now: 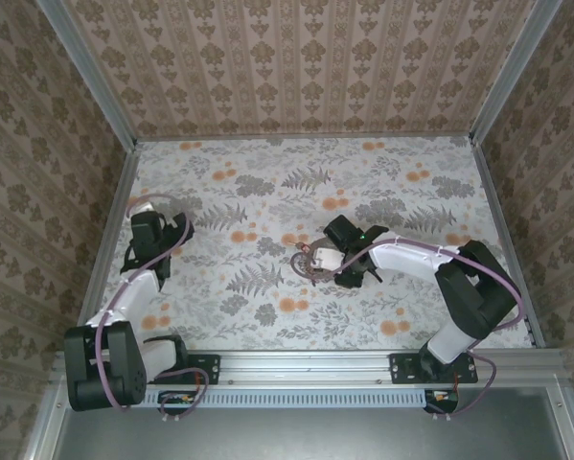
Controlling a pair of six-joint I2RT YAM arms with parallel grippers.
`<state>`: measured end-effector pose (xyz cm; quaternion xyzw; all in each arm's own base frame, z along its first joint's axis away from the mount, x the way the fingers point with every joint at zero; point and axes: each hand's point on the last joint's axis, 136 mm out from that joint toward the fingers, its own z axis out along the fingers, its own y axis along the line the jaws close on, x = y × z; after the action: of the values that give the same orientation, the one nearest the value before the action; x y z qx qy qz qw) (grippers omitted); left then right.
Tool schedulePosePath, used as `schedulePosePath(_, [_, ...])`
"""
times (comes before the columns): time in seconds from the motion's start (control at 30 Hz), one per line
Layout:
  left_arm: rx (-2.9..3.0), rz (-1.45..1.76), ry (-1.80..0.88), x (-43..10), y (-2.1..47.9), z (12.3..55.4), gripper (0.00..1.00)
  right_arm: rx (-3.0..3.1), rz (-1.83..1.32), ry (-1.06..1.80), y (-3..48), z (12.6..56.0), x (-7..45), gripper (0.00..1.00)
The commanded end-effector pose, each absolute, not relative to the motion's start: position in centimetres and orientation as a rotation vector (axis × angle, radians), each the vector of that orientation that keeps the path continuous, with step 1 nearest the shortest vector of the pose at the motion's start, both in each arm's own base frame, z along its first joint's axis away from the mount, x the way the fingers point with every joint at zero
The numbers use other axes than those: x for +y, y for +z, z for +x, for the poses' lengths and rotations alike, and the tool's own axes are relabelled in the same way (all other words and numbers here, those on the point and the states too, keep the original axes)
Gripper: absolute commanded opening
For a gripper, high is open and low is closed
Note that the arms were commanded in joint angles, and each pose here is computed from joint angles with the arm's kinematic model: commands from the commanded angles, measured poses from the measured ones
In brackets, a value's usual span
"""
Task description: Put the keys on the keyring
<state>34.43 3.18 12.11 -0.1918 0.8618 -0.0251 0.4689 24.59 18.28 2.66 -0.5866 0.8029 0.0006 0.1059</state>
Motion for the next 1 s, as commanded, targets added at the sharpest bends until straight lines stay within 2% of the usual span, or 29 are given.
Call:
schedulePosePath(0.0, [2.084,-0.375,0.097,4.8,13.3,35.0,1.0,2.562,-1.628,0.172,3.7,20.4,17.5,0.26])
schedulePosePath(0.13, [2.089,-0.346,0.107,4.7,12.6,35.0,1.0,2.635,-1.581,0.332,4.5,18.3,18.0,0.4])
schedulePosePath(0.23, [2.096,-0.338,0.112,4.7,12.1,35.2,1.0,2.582,-1.543,0.622,6.7,16.6,19.9,0.47])
schedulePosePath(0.27, [2.089,-0.334,0.112,4.6,12.0,35.2,1.0,2.529,-1.545,0.692,7.8,16.3,20.5,0.54])
schedulePosePath(0.33, [2.083,-0.316,0.099,4.4,11.9,35.4,1.0,2.372,-1.557,0.776,10.8,16.0,21.5,0.79])
schedulePosePath(0.37, [2.081,-0.308,0.094,4.3,11.8,35.6,1.0,2.271,-1.551,0.791,12.8,16.2,22.0,0.86])
schedulePosePath(0.47, [2.083,-0.262,0.106,3.9,12.0,36.3,1.0,2.028,-1.404,0.736,18.6,18.8,22.4,0.88])
schedulePosePath(0.53, [2.077,-0.195,0.142,3.2,12.4,36.9,1.0,1.882,-1.259,0.609,22.5,21.4,21.6,0.99])
schedulePosePath(0.67, [2.07,-0.001,0.2,0.6,12.8,37.7,1.0,1.634,-0.833,0.245,29.7,26.7,16.6,0.99])
schedulePosePath(0.77, [2.007,0.094,0.246,-0.9,12.8,37.6,1.0,1.526,-0.536,-0.009,32.3,28.4,11.1,1.0])
schedulePosePath(0.87, [1.945,0.135,0.221,-2.1,12.4,37.4,1.0,1.47,-0.316,-0.166,32.0,28.7,6.8,1.0])
schedulePosePath(0.97, [1.897,0.2,0.202,-3.1,12.3,37.7,1.0,1.505,-0.183,-0.224,28.9,29.0,3.9,1.0])
